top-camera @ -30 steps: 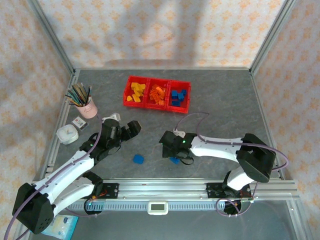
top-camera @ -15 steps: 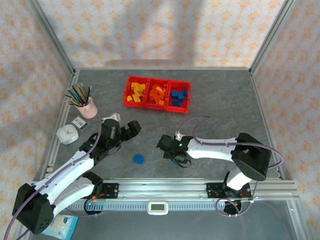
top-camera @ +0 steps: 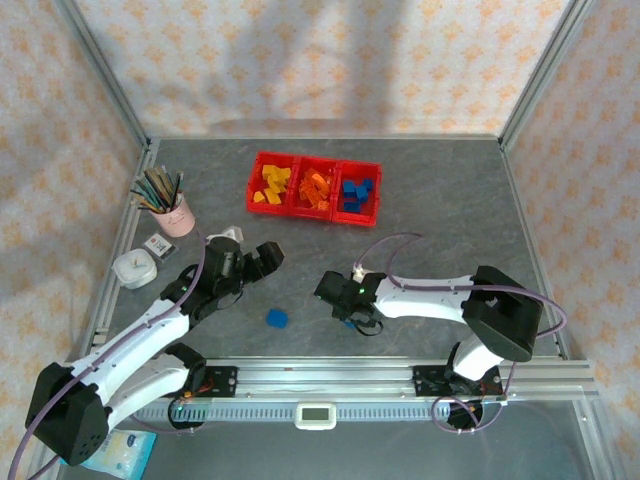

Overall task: Sort the legos into containers by color
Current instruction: Pick up the lego from the bottom-center of the table, then place the lego in the container.

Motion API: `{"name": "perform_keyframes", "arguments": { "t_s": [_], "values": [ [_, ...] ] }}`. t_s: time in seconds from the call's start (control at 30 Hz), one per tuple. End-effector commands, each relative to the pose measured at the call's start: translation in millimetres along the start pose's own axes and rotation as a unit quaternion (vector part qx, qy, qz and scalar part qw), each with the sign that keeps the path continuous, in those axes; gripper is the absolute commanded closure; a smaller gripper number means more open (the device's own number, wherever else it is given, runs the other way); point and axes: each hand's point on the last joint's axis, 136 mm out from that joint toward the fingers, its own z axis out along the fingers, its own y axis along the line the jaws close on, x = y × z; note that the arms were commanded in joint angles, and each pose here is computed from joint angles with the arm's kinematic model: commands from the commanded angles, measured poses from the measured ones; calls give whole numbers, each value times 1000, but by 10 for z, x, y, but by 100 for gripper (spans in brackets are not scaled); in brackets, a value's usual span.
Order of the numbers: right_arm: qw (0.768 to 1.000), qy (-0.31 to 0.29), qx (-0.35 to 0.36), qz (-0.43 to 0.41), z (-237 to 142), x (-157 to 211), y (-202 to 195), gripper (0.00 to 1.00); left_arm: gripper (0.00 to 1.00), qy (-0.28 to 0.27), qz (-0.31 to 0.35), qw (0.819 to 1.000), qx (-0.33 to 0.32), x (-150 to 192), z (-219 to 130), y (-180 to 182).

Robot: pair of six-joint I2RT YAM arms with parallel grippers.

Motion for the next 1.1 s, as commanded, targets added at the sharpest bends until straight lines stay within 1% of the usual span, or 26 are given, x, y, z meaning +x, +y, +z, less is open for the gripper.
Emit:
{"name": "perform_keyframes", "arguments": {
  "t_s": [0.0,0.1,0.23,0.4,0.53,0.6,0.67,0.77,0.87,0.97,1.0,1.07],
  "values": [
    [999,-31,1,-8,-66,-102,0,57,1,-1,9,1000,10,-53,-37,-130],
    [998,-52,-4,-19,-203,-235,86,59,1,-3,12,1000,14,-84,-41,-181],
    [996,-83,-18,-33,-423,-562,203,59,1,-9,18,1000,22,-158,-36,-289],
    [988,-145,-16,-48,-659,-1255,295,59,1,-23,34,999,34,-314,6,-480],
    [979,-197,-8,-54,-776,-1951,364,58,1,-27,51,997,42,-440,94,-670],
    [978,-202,-6,-58,-722,-2237,386,58,1,-27,58,997,44,-490,157,-745],
    [976,-209,11,-59,-638,-2514,361,58,1,-26,65,997,45,-535,230,-813],
    [975,-209,29,-72,-452,-2827,396,58,1,-23,75,996,45,-592,327,-905],
    [974,-211,52,-66,-311,-3130,357,58,1,-24,83,995,46,-655,401,-989],
    [973,-215,55,-70,-193,-3344,392,58,1,-23,89,995,46,-691,462,-1041],
    [973,-213,60,-71,-168,-3389,398,56,1,-22,91,995,44,-699,478,-1044],
    [970,-217,69,-79,-137,-3468,424,49,1,-21,95,994,43,-710,502,-1062]
  ]
}}
